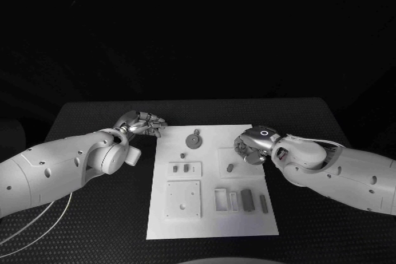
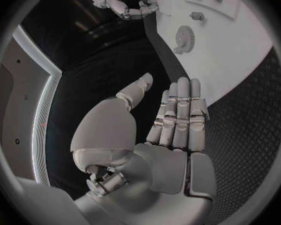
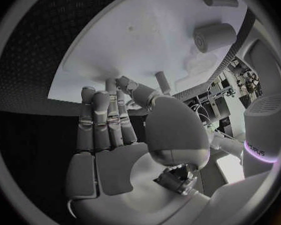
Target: Assemble the parts on the task board
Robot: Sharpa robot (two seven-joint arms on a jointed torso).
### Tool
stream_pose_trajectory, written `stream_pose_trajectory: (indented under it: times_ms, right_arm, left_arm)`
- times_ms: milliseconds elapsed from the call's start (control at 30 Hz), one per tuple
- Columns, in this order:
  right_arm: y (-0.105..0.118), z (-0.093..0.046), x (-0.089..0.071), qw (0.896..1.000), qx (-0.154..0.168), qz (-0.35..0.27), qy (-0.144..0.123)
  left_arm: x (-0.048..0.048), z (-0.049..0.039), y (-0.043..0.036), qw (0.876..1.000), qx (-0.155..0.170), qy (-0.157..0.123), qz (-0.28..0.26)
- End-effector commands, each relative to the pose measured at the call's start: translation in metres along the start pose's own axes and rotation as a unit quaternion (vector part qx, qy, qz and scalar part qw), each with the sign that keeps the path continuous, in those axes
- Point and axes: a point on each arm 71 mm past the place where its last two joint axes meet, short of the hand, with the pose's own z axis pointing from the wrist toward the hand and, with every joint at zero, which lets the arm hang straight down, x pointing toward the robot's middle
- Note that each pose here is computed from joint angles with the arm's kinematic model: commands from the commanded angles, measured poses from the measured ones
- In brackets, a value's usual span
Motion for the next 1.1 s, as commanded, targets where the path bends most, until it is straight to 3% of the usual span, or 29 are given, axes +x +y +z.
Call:
stream_pose_trajectory:
  times_ms: [33,633,767,1000,1100]
  right_arm:
    - [-0.003,-0.001,-0.002,1.000,0.006,0.011,0.015]
    - [0.005,-0.005,-0.034,0.997,-0.006,0.080,-0.001]
    - [0.023,-0.004,-0.039,0.995,-0.031,0.097,-0.008]
    - [0.075,0.010,-0.049,0.988,-0.100,0.111,-0.023]
    - [0.099,0.016,-0.048,0.986,-0.129,0.100,-0.018]
  left_arm:
    - [0.0012,0.0008,-0.0016,1.000,0.004,0.003,-0.005]
    - [0.0006,0.0015,-0.0010,1.000,0.002,0.002,-0.007]
    - [0.0008,0.0029,-0.0010,1.000,0.001,0.000,-0.009]
    - [-0.0033,0.0074,0.0007,1.000,-0.002,-0.013,-0.012]
    - [-0.0037,0.0117,0.0010,1.000,-0.002,-0.018,-0.013]
